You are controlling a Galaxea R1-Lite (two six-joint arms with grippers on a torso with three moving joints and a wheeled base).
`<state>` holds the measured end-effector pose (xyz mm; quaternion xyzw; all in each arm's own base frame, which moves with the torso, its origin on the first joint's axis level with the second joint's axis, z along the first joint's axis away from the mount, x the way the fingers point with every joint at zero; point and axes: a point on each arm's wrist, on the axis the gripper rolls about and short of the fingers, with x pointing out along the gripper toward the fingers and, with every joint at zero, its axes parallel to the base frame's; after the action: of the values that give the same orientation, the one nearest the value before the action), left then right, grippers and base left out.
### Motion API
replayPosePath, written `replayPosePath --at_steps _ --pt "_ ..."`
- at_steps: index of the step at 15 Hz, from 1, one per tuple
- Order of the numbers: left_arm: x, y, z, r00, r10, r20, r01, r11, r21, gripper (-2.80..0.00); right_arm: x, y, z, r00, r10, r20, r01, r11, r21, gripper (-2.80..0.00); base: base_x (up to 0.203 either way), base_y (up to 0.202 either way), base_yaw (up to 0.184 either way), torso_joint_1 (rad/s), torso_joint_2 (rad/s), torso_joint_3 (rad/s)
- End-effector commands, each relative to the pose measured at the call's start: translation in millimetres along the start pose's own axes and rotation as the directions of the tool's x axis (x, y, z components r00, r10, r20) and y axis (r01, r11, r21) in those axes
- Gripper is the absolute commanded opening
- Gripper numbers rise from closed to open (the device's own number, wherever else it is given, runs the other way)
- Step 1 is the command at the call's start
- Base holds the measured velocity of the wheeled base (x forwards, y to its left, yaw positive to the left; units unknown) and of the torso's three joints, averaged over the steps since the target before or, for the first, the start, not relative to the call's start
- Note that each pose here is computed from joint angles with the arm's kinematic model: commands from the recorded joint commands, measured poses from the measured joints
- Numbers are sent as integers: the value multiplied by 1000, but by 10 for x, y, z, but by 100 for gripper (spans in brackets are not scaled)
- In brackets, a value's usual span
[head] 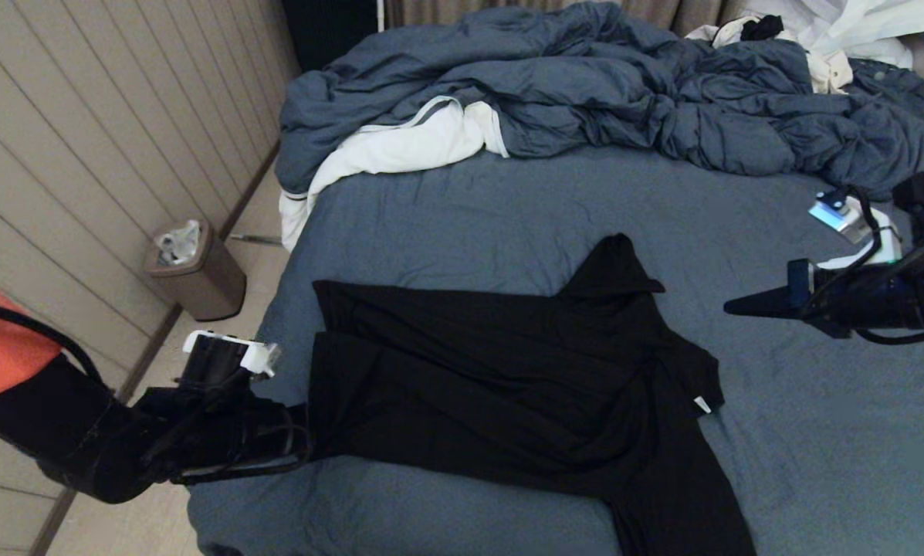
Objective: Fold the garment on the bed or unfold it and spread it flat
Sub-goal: Fold the black T-shirt
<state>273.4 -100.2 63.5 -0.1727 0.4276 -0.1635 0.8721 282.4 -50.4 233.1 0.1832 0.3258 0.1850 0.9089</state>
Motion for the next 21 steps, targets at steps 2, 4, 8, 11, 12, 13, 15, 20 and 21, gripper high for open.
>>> replayPosePath --at_steps 2,4,8,11,12,13,15,20,21 --pt "-481 -168 -205 999 11 36 -12 999 39 -280 -70 31 -2 1000 16 13 -16 1000 -3 -280 0 0 0 0 0 0" --pt "-681 -204 -299 999 24 38 -26 998 49 -280 -114 72 -19 999 34 18 -33 999 -9 -280 0 0 0 0 0 0" --pt "-948 -384 -575 995 10 -94 -3 998 70 -280 -120 77 -26 999 34 18 -34 999 -10 -280 0 0 0 0 0 0" --pt "-977 -492 -714 986 -10 -163 20 998 55 -280 -115 73 -27 999 34 17 -34 999 -10 -280 0 0 0 0 0 0" --pt "-995 -514 -740 985 -18 -173 28 998 56 -280 -110 69 -28 999 34 15 -34 999 -9 -280 0 0 0 0 0 0" --pt "-1005 -539 -772 982 -22 -189 34 998 59 -280 -100 61 -27 999 34 13 -34 999 -7 -280 0 0 0 0 0 0" --pt "-1024 -596 -815 977 -31 -213 46 997 62 -280 -86 55 -31 999 35 9 -34 999 -6 -280 0 0 0 0 0 0" --pt "-939 -644 -385 996 -27 -90 28 1000 7 -280 -49 32 -34 999 35 0 -35 999 0 -280 0 0 0 0 0 0" --pt "-896 -604 -247 998 -10 -60 10 1000 -11 -280 -42 32 -37 999 34 -3 -34 999 -1 -280 0 0 0 0 0 0"
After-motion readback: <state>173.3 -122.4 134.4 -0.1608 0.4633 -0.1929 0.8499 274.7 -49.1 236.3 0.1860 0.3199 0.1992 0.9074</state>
